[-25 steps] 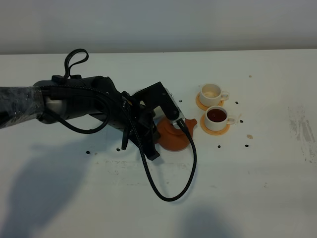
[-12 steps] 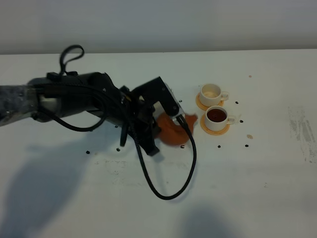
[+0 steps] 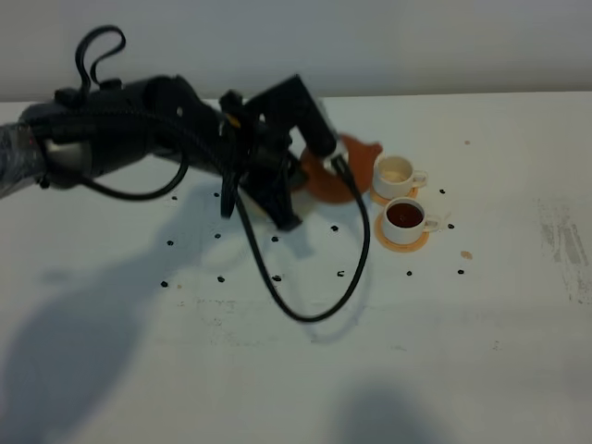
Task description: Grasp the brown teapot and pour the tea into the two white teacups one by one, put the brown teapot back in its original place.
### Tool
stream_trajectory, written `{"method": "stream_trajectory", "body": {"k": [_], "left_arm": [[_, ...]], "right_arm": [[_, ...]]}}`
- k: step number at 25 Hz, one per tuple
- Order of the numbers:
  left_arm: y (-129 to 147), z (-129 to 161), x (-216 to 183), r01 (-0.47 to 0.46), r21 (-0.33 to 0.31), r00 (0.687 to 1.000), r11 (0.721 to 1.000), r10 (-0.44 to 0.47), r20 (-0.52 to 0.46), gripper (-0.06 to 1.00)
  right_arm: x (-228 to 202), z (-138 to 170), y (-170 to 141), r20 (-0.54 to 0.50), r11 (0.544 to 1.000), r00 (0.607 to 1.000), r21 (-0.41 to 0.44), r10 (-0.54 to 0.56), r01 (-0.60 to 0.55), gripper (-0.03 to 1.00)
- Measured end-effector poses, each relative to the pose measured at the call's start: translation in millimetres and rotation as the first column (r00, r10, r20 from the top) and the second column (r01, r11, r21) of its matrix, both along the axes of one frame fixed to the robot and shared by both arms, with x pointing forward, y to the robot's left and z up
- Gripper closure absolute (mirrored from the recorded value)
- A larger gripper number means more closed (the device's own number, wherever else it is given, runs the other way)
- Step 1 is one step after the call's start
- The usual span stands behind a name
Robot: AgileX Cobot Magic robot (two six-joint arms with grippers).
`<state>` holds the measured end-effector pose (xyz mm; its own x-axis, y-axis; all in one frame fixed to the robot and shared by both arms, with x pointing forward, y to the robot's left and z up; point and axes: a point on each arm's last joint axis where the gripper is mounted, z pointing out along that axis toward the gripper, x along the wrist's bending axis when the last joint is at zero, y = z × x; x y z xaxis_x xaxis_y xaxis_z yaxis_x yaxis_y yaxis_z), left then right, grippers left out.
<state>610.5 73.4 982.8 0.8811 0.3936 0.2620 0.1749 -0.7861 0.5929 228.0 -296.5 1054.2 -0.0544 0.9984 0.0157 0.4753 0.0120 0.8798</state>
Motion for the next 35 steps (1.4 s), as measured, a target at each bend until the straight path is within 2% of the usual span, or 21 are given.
{"method": "stream_trajectory", "body": {"k": [6, 15, 25, 35], "left_arm": [[-10, -3, 26, 0.017, 0.006, 1.000, 1.000, -0.017, 0.027, 0.86], [-21, -18, 51, 0.069, 0.078, 0.996, 0.995, -0.073, 0.051, 0.86], [-16, -17, 57, 0.105, 0.188, 0.985, 0.976, -0.129, 0.118, 0.86], [-15, -16, 61, 0.137, 0.250, 0.965, 0.959, -0.186, 0.187, 0.86]], "right_arm": [[0, 0, 0, 0.000, 1.000, 1.000, 0.000, 0.000, 0.000, 0.48], [0, 0, 0, 0.000, 1.000, 1.000, 0.000, 0.000, 0.000, 0.48], [0, 0, 0, 0.000, 1.000, 1.000, 0.000, 0.000, 0.000, 0.48], [0, 0, 0, 0.000, 1.000, 1.000, 0.000, 0.000, 0.000, 0.48]]}}
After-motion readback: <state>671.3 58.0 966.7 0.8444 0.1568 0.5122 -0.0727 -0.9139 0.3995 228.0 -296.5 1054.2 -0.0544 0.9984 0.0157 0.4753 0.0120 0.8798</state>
